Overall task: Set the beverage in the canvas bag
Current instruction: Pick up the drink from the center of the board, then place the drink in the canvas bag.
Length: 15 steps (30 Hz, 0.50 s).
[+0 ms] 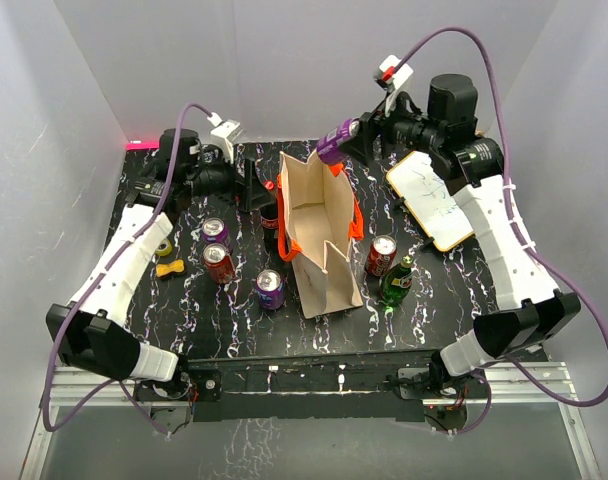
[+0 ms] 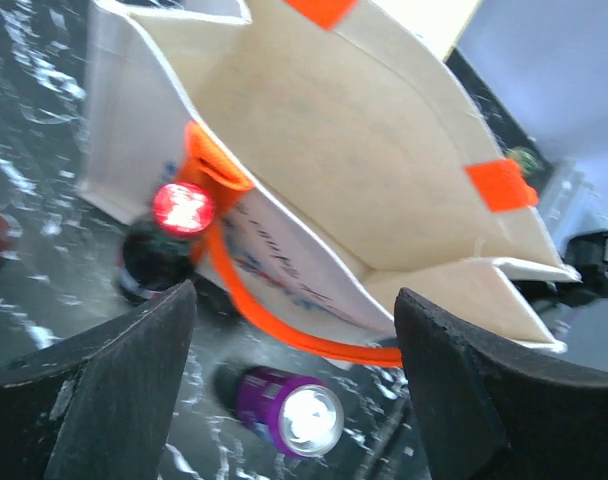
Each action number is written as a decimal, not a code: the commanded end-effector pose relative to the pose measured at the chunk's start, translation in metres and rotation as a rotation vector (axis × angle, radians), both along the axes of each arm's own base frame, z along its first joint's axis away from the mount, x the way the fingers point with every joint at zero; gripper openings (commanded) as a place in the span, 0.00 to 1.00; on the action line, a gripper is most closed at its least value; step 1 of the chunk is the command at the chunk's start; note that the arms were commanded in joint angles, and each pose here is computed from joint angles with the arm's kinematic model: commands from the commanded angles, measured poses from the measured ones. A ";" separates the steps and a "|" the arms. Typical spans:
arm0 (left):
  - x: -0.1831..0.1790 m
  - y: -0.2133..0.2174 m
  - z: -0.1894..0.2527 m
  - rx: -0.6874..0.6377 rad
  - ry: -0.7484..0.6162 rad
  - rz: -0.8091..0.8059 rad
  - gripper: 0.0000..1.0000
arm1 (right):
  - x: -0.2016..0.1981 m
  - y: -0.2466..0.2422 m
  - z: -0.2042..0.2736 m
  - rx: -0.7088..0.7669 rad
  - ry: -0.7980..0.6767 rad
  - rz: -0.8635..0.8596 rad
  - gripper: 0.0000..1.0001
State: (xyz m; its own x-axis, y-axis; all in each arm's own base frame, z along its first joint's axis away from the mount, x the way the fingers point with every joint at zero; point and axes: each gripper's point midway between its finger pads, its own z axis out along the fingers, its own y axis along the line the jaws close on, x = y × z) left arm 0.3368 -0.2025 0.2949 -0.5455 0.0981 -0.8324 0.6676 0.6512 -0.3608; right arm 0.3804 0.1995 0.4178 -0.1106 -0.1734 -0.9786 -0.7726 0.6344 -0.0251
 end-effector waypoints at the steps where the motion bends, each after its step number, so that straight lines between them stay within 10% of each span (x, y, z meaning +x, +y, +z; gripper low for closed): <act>1: -0.042 -0.026 0.012 -0.138 0.124 -0.096 0.74 | -0.019 0.040 0.030 0.033 -0.101 0.195 0.08; 15: -0.029 -0.058 -0.025 -0.201 0.336 -0.061 0.62 | -0.009 0.066 -0.056 -0.137 -0.004 0.154 0.08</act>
